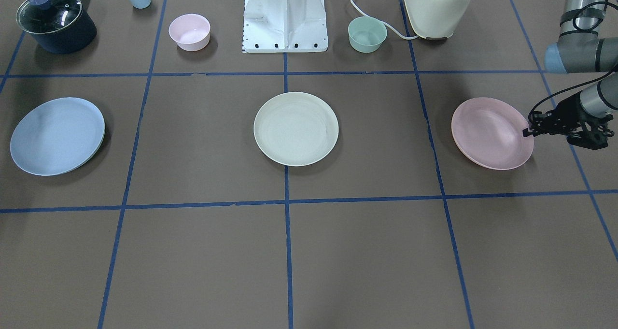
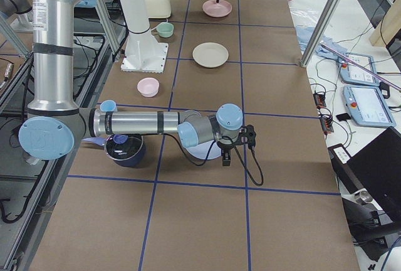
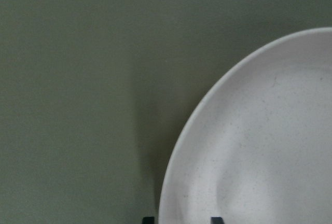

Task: Stack three plates with pink and blue
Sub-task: 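Lower the left gripper to the rim of the pink plate and grasp it, then carry the pink plate with the left gripper onto the cream plate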

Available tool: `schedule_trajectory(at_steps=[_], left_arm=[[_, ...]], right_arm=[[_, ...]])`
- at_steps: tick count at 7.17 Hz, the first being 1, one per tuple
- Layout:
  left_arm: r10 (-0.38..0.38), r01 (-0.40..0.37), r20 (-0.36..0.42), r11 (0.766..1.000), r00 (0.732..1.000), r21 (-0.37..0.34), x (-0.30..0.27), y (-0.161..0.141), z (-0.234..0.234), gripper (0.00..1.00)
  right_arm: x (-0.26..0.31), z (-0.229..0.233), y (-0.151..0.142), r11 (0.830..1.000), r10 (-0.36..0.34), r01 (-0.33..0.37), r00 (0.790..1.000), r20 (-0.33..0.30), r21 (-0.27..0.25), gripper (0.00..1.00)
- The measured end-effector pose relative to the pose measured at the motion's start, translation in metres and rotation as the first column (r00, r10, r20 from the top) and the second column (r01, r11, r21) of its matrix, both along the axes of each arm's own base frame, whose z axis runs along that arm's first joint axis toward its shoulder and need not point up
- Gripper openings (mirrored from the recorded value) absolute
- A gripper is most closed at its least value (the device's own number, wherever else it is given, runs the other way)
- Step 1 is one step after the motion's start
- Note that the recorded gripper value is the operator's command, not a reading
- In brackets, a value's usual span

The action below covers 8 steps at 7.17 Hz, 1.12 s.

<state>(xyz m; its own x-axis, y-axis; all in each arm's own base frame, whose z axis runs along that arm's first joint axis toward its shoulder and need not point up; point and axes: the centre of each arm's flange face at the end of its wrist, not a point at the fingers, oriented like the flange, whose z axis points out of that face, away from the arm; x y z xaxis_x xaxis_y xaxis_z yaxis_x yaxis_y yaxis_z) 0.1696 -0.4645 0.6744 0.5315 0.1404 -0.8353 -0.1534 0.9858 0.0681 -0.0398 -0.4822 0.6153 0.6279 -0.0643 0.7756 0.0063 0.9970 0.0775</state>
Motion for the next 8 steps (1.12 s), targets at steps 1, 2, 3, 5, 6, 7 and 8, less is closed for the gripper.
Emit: schedule_trajectory(at_steps=[1,2,3,5,6,7,8], left_arm=[[0.000,0.000,-0.003,1.000,1.000,-0.003,0.000,0.000,-0.001,0.00],[0.001,-0.001,-0.012,1.000,1.000,0.005,0.002,-0.002,-0.010,0.00],[-0.002,0.002,-0.029,1.000,1.000,0.014,0.005,-0.008,-0.028,0.00],[-0.033,0.034,-0.083,0.999,0.996,0.005,0.017,-0.029,-0.088,0.00],[-0.044,0.043,-0.119,0.999,0.992,-0.009,0.031,-0.039,-0.124,0.00],[-0.026,0.021,-0.156,0.999,0.987,-0.032,0.062,-0.036,-0.165,0.00],[-0.002,-0.012,-0.189,0.997,0.982,-0.076,0.106,-0.025,-0.211,0.00]], right_arm=[[0.000,0.000,0.000,1.000,0.000,0.000,1.000,0.000,0.001,1.00],[0.000,0.000,0.000,1.000,0.000,0.000,1.000,0.000,0.001,1.00],[0.000,-0.002,0.000,1.000,0.000,0.000,1.000,0.001,0.003,1.00],[0.000,-0.005,-0.002,1.000,0.001,-0.001,1.000,0.002,0.010,1.00],[0.000,-0.006,-0.003,1.000,0.001,-0.001,1.000,0.002,0.011,1.00],[-0.001,-0.007,-0.004,1.000,0.002,-0.002,1.000,0.003,0.013,1.00],[-0.001,-0.008,-0.004,1.000,0.005,-0.005,1.000,0.004,0.011,1.00]])
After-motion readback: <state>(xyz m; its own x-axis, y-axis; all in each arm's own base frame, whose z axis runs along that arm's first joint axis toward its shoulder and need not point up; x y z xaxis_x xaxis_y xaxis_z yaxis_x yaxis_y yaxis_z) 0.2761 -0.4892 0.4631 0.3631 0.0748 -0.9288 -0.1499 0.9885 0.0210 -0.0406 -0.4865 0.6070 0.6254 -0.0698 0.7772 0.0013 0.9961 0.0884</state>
